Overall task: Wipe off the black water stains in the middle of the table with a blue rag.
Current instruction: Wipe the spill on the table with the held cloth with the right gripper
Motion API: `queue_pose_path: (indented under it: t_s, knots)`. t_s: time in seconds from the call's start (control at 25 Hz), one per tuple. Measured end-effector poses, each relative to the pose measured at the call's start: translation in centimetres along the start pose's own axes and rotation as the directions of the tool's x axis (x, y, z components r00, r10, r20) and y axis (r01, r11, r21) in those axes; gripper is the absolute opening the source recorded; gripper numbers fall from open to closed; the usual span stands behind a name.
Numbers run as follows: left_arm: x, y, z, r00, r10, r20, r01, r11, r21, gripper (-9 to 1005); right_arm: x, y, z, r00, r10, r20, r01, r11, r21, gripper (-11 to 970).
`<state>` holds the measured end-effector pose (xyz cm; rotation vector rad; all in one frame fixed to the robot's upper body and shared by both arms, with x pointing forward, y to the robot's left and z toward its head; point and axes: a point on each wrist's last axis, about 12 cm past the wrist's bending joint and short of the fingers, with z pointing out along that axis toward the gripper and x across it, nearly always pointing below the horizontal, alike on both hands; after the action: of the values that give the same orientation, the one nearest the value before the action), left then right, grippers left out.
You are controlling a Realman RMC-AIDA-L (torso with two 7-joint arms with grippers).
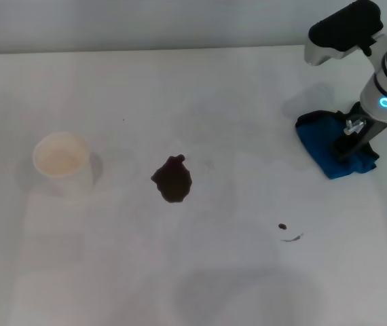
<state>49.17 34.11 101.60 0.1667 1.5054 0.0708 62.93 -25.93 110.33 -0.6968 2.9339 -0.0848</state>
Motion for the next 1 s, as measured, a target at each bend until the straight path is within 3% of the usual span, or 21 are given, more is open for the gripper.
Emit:
queue_pose_path:
  t_s: [0.44, 1.0]
  knots:
    - [-0.1, 0.0, 0.3, 1.0, 0.004, 0.005, -0.004, 1.0, 0.003, 888, -2.2, 3.1, -0.8, 0.992, -0.109, 0.056, 0.113, 0.991, -0.077, 88]
    - [-0.5, -0.4, 1.1, 1.0, 0.007, 0.02, -0.008, 1.0, 0.027, 889, -5.6, 12.0, -1.5, 0.927, -0.367, 0.07, 0.371, 0.927, -0.049, 88]
